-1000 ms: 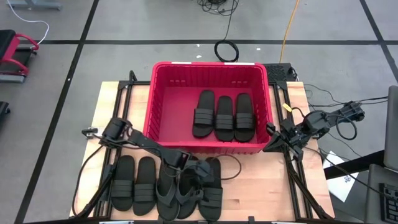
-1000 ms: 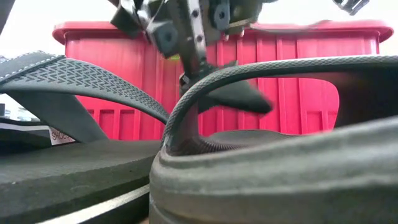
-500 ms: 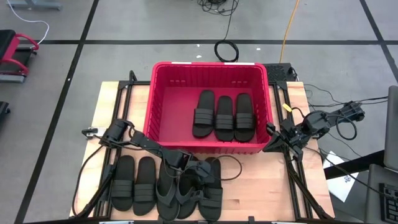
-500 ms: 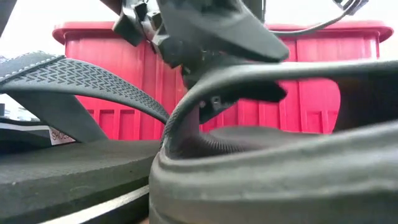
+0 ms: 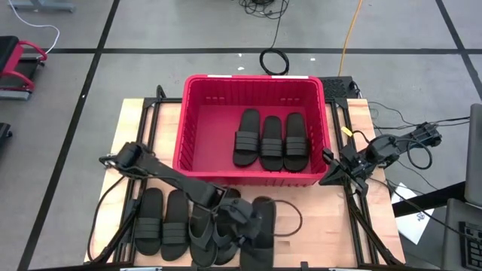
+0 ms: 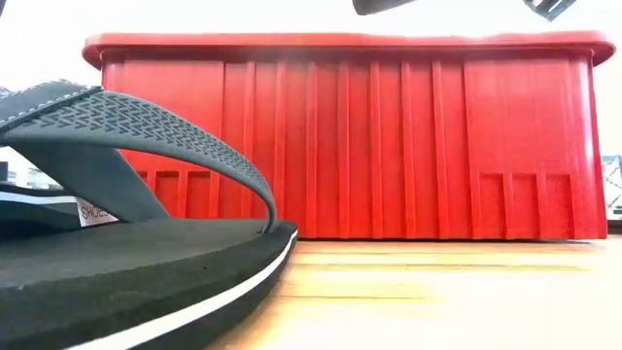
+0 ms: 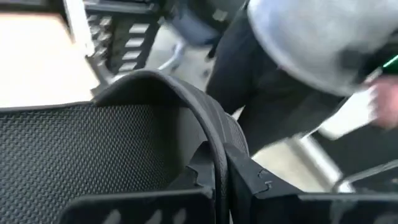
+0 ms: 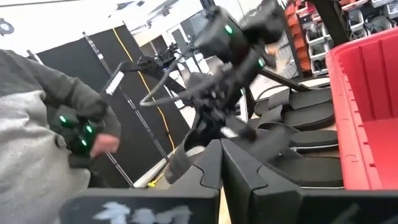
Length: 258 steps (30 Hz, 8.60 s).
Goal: Pick and place slides into bin
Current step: Put the slipper into the bin
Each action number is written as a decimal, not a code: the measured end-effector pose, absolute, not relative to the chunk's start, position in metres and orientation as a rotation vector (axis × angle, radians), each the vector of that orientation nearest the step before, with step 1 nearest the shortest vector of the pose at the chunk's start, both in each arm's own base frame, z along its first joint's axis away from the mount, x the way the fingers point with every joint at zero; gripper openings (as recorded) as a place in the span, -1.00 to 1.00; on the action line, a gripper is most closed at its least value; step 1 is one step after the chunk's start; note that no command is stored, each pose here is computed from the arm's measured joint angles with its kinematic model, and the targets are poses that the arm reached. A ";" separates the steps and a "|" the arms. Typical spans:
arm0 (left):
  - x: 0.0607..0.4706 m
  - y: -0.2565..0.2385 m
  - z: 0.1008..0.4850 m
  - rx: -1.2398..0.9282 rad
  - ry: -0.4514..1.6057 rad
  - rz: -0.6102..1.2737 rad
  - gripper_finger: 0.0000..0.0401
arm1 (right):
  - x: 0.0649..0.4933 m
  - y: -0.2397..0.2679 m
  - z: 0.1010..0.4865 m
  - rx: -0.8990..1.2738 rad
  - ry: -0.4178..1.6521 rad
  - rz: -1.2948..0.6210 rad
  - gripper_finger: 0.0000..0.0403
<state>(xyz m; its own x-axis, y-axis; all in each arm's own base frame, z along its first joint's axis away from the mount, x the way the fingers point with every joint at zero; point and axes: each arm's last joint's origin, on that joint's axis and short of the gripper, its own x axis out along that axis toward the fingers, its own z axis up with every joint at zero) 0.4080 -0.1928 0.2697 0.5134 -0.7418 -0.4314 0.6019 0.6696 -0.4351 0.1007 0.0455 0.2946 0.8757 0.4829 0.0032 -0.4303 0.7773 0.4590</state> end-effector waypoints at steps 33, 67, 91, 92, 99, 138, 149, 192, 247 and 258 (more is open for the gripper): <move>0.207 -0.087 0.383 0.017 0.077 -0.266 -1.00 | 0.106 0.024 0.295 0.068 -0.008 -0.068 -1.00; 0.234 0.135 0.356 0.102 0.769 -0.386 -1.00 | 0.113 0.007 0.292 0.214 -0.016 -0.336 -1.00; 0.291 0.195 0.229 -0.192 0.943 -0.598 -1.00 | 0.113 0.007 0.293 0.280 -0.033 -0.330 -1.00; 0.291 0.197 0.226 -0.201 0.944 -0.596 -1.00 | 0.113 0.007 0.293 0.280 -0.033 -0.330 -1.00; 0.288 0.210 0.213 -0.267 0.921 -0.594 -1.00 | 0.113 0.007 0.293 0.280 -0.033 -0.325 -1.00; 0.306 0.210 0.185 -0.417 1.067 -0.451 -0.41 | 0.113 0.008 0.293 0.296 -0.031 -0.302 -1.00; 0.303 0.206 0.190 -0.535 1.069 -0.441 0.20 | 0.114 0.009 0.293 0.293 -0.022 -0.251 -1.00; 0.209 -0.076 0.366 0.177 0.115 0.084 -1.00 | 0.120 0.017 0.291 0.137 0.031 -0.009 -1.00; 0.092 -0.037 0.320 -0.040 -0.072 -0.277 -0.95 | 0.395 0.158 0.276 -0.327 0.650 0.623 0.13; 0.092 -0.036 0.321 -0.059 -0.078 -0.236 -0.95 | 0.420 0.165 0.233 -0.237 0.672 0.710 0.10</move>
<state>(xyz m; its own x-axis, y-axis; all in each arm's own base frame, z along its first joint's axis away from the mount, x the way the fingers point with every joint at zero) 0.0920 -0.0357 0.3206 0.9693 -0.2312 0.0842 0.2358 0.9705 -0.0496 0.4195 0.1646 0.2327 0.5612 0.5233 -0.6412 -0.6693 0.7427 0.0204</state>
